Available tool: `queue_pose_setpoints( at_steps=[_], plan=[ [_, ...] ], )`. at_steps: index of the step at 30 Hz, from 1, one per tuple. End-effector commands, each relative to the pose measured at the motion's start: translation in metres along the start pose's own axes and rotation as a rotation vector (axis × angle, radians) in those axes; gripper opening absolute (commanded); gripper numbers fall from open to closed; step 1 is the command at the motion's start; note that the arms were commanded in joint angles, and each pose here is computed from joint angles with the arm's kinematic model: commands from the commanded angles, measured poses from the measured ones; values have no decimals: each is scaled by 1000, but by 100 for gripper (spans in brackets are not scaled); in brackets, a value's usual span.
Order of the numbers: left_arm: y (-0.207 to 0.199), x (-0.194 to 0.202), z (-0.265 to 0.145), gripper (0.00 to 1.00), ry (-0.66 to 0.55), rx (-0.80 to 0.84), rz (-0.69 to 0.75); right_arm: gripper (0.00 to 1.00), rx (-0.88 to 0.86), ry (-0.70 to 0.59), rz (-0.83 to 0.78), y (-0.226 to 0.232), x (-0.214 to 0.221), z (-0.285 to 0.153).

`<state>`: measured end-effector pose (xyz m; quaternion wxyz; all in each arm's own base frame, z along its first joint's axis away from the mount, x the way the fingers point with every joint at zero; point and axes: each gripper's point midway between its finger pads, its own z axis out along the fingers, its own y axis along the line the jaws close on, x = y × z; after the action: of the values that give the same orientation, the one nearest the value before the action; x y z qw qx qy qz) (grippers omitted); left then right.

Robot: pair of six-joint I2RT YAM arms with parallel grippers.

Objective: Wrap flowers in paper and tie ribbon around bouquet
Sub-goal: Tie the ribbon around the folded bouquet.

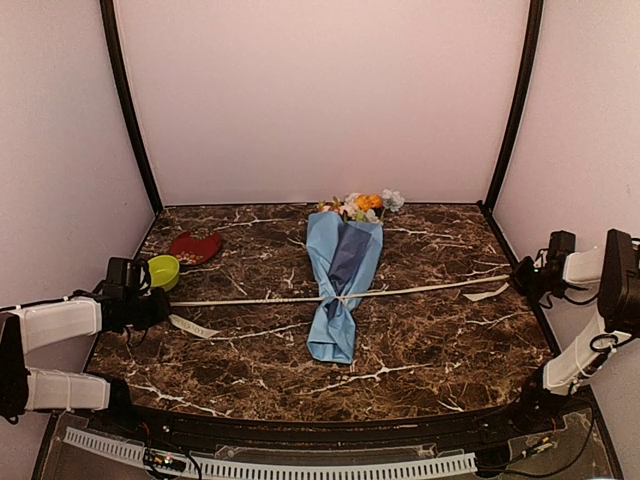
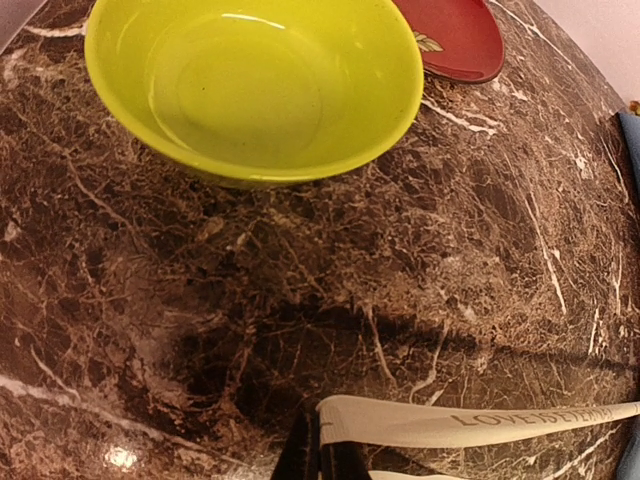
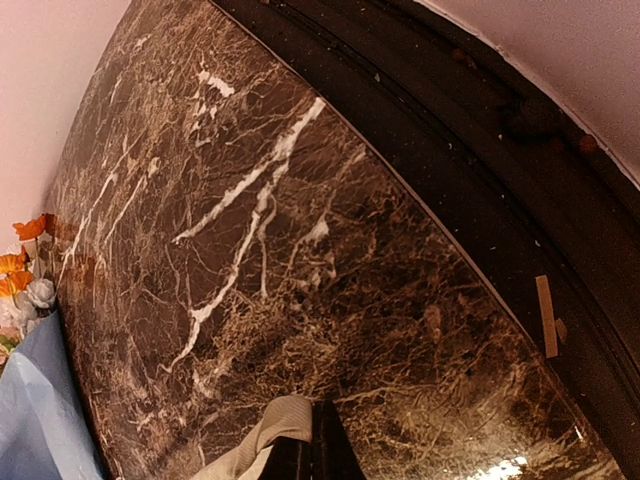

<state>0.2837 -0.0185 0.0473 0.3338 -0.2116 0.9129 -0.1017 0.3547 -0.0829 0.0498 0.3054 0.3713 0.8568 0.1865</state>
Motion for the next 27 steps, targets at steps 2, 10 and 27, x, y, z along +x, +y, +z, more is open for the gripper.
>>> queue_pose_setpoints(
  at_steps=[2,10,27],
  plan=[
    [45,-1,-5,0,-36,-152,-115,0,44,-219,2,-9,-65,-16],
    [63,1,-11,0,-70,-175,-201,0,62,-245,24,-28,-80,-29],
    [3,-31,-33,0,-109,38,-99,0,-21,-205,-166,41,-62,-30]
  ],
)
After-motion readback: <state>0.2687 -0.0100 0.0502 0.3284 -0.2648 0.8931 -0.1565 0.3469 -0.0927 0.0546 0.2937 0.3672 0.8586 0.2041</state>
